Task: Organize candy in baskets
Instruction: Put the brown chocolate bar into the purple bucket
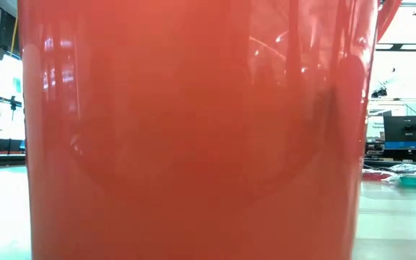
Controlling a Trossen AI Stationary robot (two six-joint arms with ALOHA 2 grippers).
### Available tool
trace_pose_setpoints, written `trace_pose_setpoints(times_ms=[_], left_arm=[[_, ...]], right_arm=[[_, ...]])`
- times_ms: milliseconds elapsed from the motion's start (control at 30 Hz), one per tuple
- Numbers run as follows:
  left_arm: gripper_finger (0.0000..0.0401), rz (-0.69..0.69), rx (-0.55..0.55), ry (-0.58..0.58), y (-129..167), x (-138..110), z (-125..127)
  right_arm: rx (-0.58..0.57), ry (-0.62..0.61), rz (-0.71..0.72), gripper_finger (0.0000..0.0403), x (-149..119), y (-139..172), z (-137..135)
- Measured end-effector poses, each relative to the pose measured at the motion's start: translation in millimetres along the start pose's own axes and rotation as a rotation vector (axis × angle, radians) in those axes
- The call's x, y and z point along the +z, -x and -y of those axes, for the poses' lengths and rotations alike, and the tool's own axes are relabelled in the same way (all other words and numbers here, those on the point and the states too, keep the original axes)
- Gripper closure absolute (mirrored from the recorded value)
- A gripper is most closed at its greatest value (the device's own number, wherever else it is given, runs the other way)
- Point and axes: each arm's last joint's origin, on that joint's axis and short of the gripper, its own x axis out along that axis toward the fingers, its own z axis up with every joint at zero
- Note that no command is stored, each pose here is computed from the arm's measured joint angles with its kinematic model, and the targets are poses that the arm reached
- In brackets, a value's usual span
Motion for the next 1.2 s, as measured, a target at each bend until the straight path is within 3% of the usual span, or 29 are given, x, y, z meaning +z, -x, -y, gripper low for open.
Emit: trace_pose_setpoints(times_ms=[533, 900, 1200], left_arm=[[0.0272, 0.015, 0.002, -0.058, 9, -3, -1], [0.0272, 0.014, -0.005, -0.058, 9, -3, -1], [0.0272, 0.021, -0.005, -0.058, 9, -3, -1]], right_arm=[[-0.014, -0.256, 0.051, 0.0269, -26, -20, -2], [-0.035, -0.375, 0.077, 0.0269, -32, -40, 4], [-0.053, -0.401, 0.114, 0.0270, -33, -53, 9]])
